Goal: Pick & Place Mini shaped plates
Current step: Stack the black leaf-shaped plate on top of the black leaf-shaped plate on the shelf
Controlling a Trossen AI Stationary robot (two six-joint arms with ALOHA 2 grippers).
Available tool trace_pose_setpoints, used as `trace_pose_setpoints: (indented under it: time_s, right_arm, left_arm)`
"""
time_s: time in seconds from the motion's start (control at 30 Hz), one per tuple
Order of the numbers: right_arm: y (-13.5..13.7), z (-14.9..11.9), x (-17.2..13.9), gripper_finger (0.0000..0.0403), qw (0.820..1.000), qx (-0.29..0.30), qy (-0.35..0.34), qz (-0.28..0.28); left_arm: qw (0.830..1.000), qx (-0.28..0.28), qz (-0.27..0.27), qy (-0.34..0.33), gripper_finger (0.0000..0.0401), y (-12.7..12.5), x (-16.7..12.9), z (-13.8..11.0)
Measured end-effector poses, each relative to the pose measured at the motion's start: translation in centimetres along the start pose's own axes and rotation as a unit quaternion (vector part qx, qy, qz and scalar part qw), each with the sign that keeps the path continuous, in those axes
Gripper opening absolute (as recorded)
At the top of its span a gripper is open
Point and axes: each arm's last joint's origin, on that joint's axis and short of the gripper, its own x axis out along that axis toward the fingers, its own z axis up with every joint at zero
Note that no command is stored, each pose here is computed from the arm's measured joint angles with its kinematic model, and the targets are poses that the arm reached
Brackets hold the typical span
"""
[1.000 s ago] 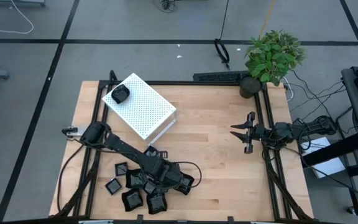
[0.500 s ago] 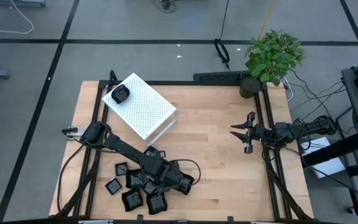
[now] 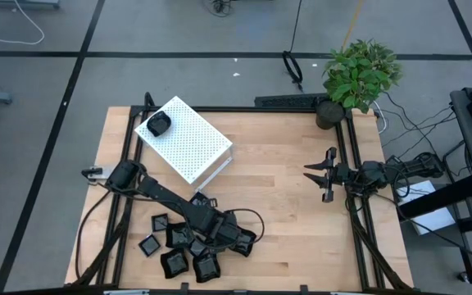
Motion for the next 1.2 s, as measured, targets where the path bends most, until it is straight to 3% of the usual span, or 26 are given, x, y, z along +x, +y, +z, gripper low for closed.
trace_pose_setpoints:
  time_s: [0.23, 1.2]
  right_arm:
    - [0.0, 0.0, 0.0, 0.0102, 1.0, 0.0, 0.0, 0.0]
    - [0.0, 0.0, 0.0, 0.0102, 1.0, 0.0, 0.0, 0.0]
  left_arm:
    - [1.0, 0.001, 0.0, -0.001, 0.0037, 0.0, -0.04, 0.01]
    - [1.0, 0.008, 0.002, -0.001, 0.0042, 0.03, -0.08, -0.01]
